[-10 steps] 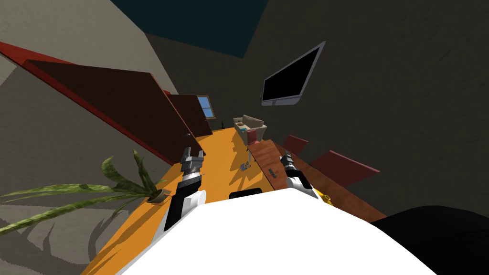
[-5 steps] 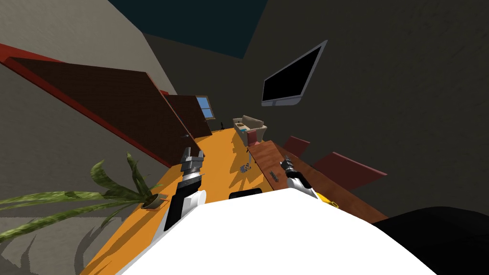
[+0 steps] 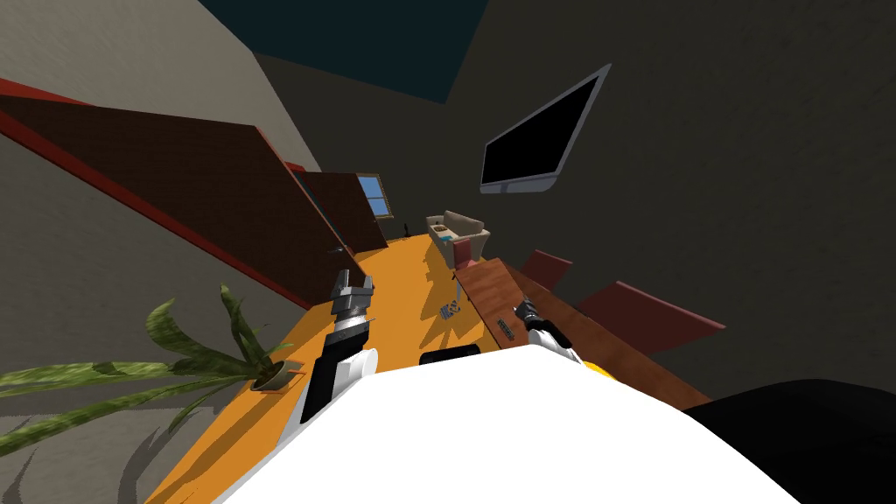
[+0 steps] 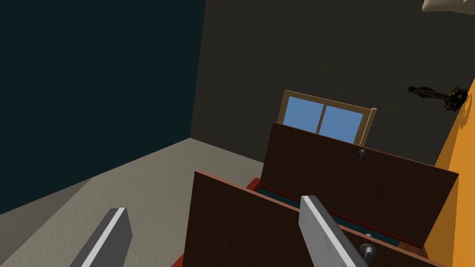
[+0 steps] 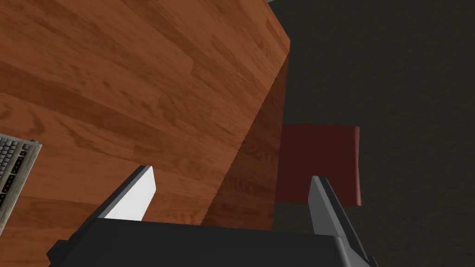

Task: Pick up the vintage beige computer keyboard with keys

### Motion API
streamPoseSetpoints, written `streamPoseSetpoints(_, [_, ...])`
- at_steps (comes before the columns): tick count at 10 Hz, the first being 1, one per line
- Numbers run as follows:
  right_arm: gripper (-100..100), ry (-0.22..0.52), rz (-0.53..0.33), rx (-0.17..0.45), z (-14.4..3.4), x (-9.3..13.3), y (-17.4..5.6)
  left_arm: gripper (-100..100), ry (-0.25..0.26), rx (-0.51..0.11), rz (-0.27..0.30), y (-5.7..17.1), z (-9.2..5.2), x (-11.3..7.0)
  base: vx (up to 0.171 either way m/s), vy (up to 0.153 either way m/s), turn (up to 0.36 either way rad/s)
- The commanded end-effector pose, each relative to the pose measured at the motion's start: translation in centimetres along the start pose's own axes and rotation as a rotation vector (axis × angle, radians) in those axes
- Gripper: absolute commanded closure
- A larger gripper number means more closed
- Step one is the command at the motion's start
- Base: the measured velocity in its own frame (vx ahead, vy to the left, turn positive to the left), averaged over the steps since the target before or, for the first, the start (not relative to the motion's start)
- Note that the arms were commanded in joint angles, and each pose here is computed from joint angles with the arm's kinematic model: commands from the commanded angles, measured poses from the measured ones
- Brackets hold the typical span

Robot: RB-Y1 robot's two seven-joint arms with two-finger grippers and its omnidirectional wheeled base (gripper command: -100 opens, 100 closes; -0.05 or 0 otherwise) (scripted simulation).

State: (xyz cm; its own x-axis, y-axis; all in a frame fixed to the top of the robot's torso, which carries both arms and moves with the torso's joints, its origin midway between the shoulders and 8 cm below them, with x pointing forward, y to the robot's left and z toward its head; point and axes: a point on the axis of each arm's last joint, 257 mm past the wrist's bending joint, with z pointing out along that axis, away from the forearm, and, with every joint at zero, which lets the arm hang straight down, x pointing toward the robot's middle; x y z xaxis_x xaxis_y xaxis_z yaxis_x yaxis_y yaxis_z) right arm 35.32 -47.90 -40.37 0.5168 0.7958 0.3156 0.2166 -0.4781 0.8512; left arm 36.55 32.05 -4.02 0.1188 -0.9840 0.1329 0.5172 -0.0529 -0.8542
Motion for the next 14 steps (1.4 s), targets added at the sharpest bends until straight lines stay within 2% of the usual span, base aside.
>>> streamPoseSetpoints(1, [-100, -0.022, 0.047, 0.055, 0.4, -1.0, -2.0, 0, 0.0, 0.0, 0.0, 0.0, 0.0, 0.0, 0.045, 0.013, -0.002])
streamPoseSetpoints(2, [-100, -0.036, 0.049, 0.073, 0.3, -1.7, -2.9, 0, 0.0, 0.0, 0.0, 0.0, 0.0, 0.0, 0.061, 0.011, 0.0])
streamPoseSetpoints(5, [-100, -0.083, 0.138, 0.183, 0.4, -3.7, -6.6, 0, 0.0, 0.0, 0.0, 0.0, 0.0, 0.0, 0.076, 0.012, 0.002])
streamPoseSetpoints(7, [-100, -0.103, 0.141, 0.207, 0.1, -4.6, -7.9, 0, 0.0, 0.0, 0.0, 0.0, 0.0, 0.0, 0.053, 0.007, 0.003])
streamPoseSetpoints(8, [-100, -0.124, 0.184, 0.256, 0.0, -5.4, -9.5, 0, 0.0, 0.0, 0.0, 0.0, 0.0, 0.0, 0.045, 0.012, 0.007])
streamPoseSetpoints(10, [-100, -0.137, 0.186, 0.271, -0.2, -6.0, -10.3, 0, 0.0, 0.0, 0.0, 0.0, 0.0, 0.0, 0.041, 0.01, 0.001])
streamPoseSetpoints(12, [-100, -0.183, 0.267, 0.359, -0.7, -7.7, -13.2, 0, 0.0, 0.0, 0.0, 0.0, 0.0, 0.0, 0.078, 0.015, 0.013])
streamPoseSetpoints(13, [-100, -0.207, 0.271, 0.391, -1.4, -8.6, -14.7, 0, 0.0, 0.0, 0.0, 0.0, 0.0, 0.0, 0.09, 0.001, 0.007])
streamPoseSetpoints(14, [-100, -0.207, 0.271, 0.391, -1.4, -8.6, -14.7, 0, 0.0, 0.0, 0.0, 0.0, 0.0, 0.0, 0.037, 0.004, 0.003])
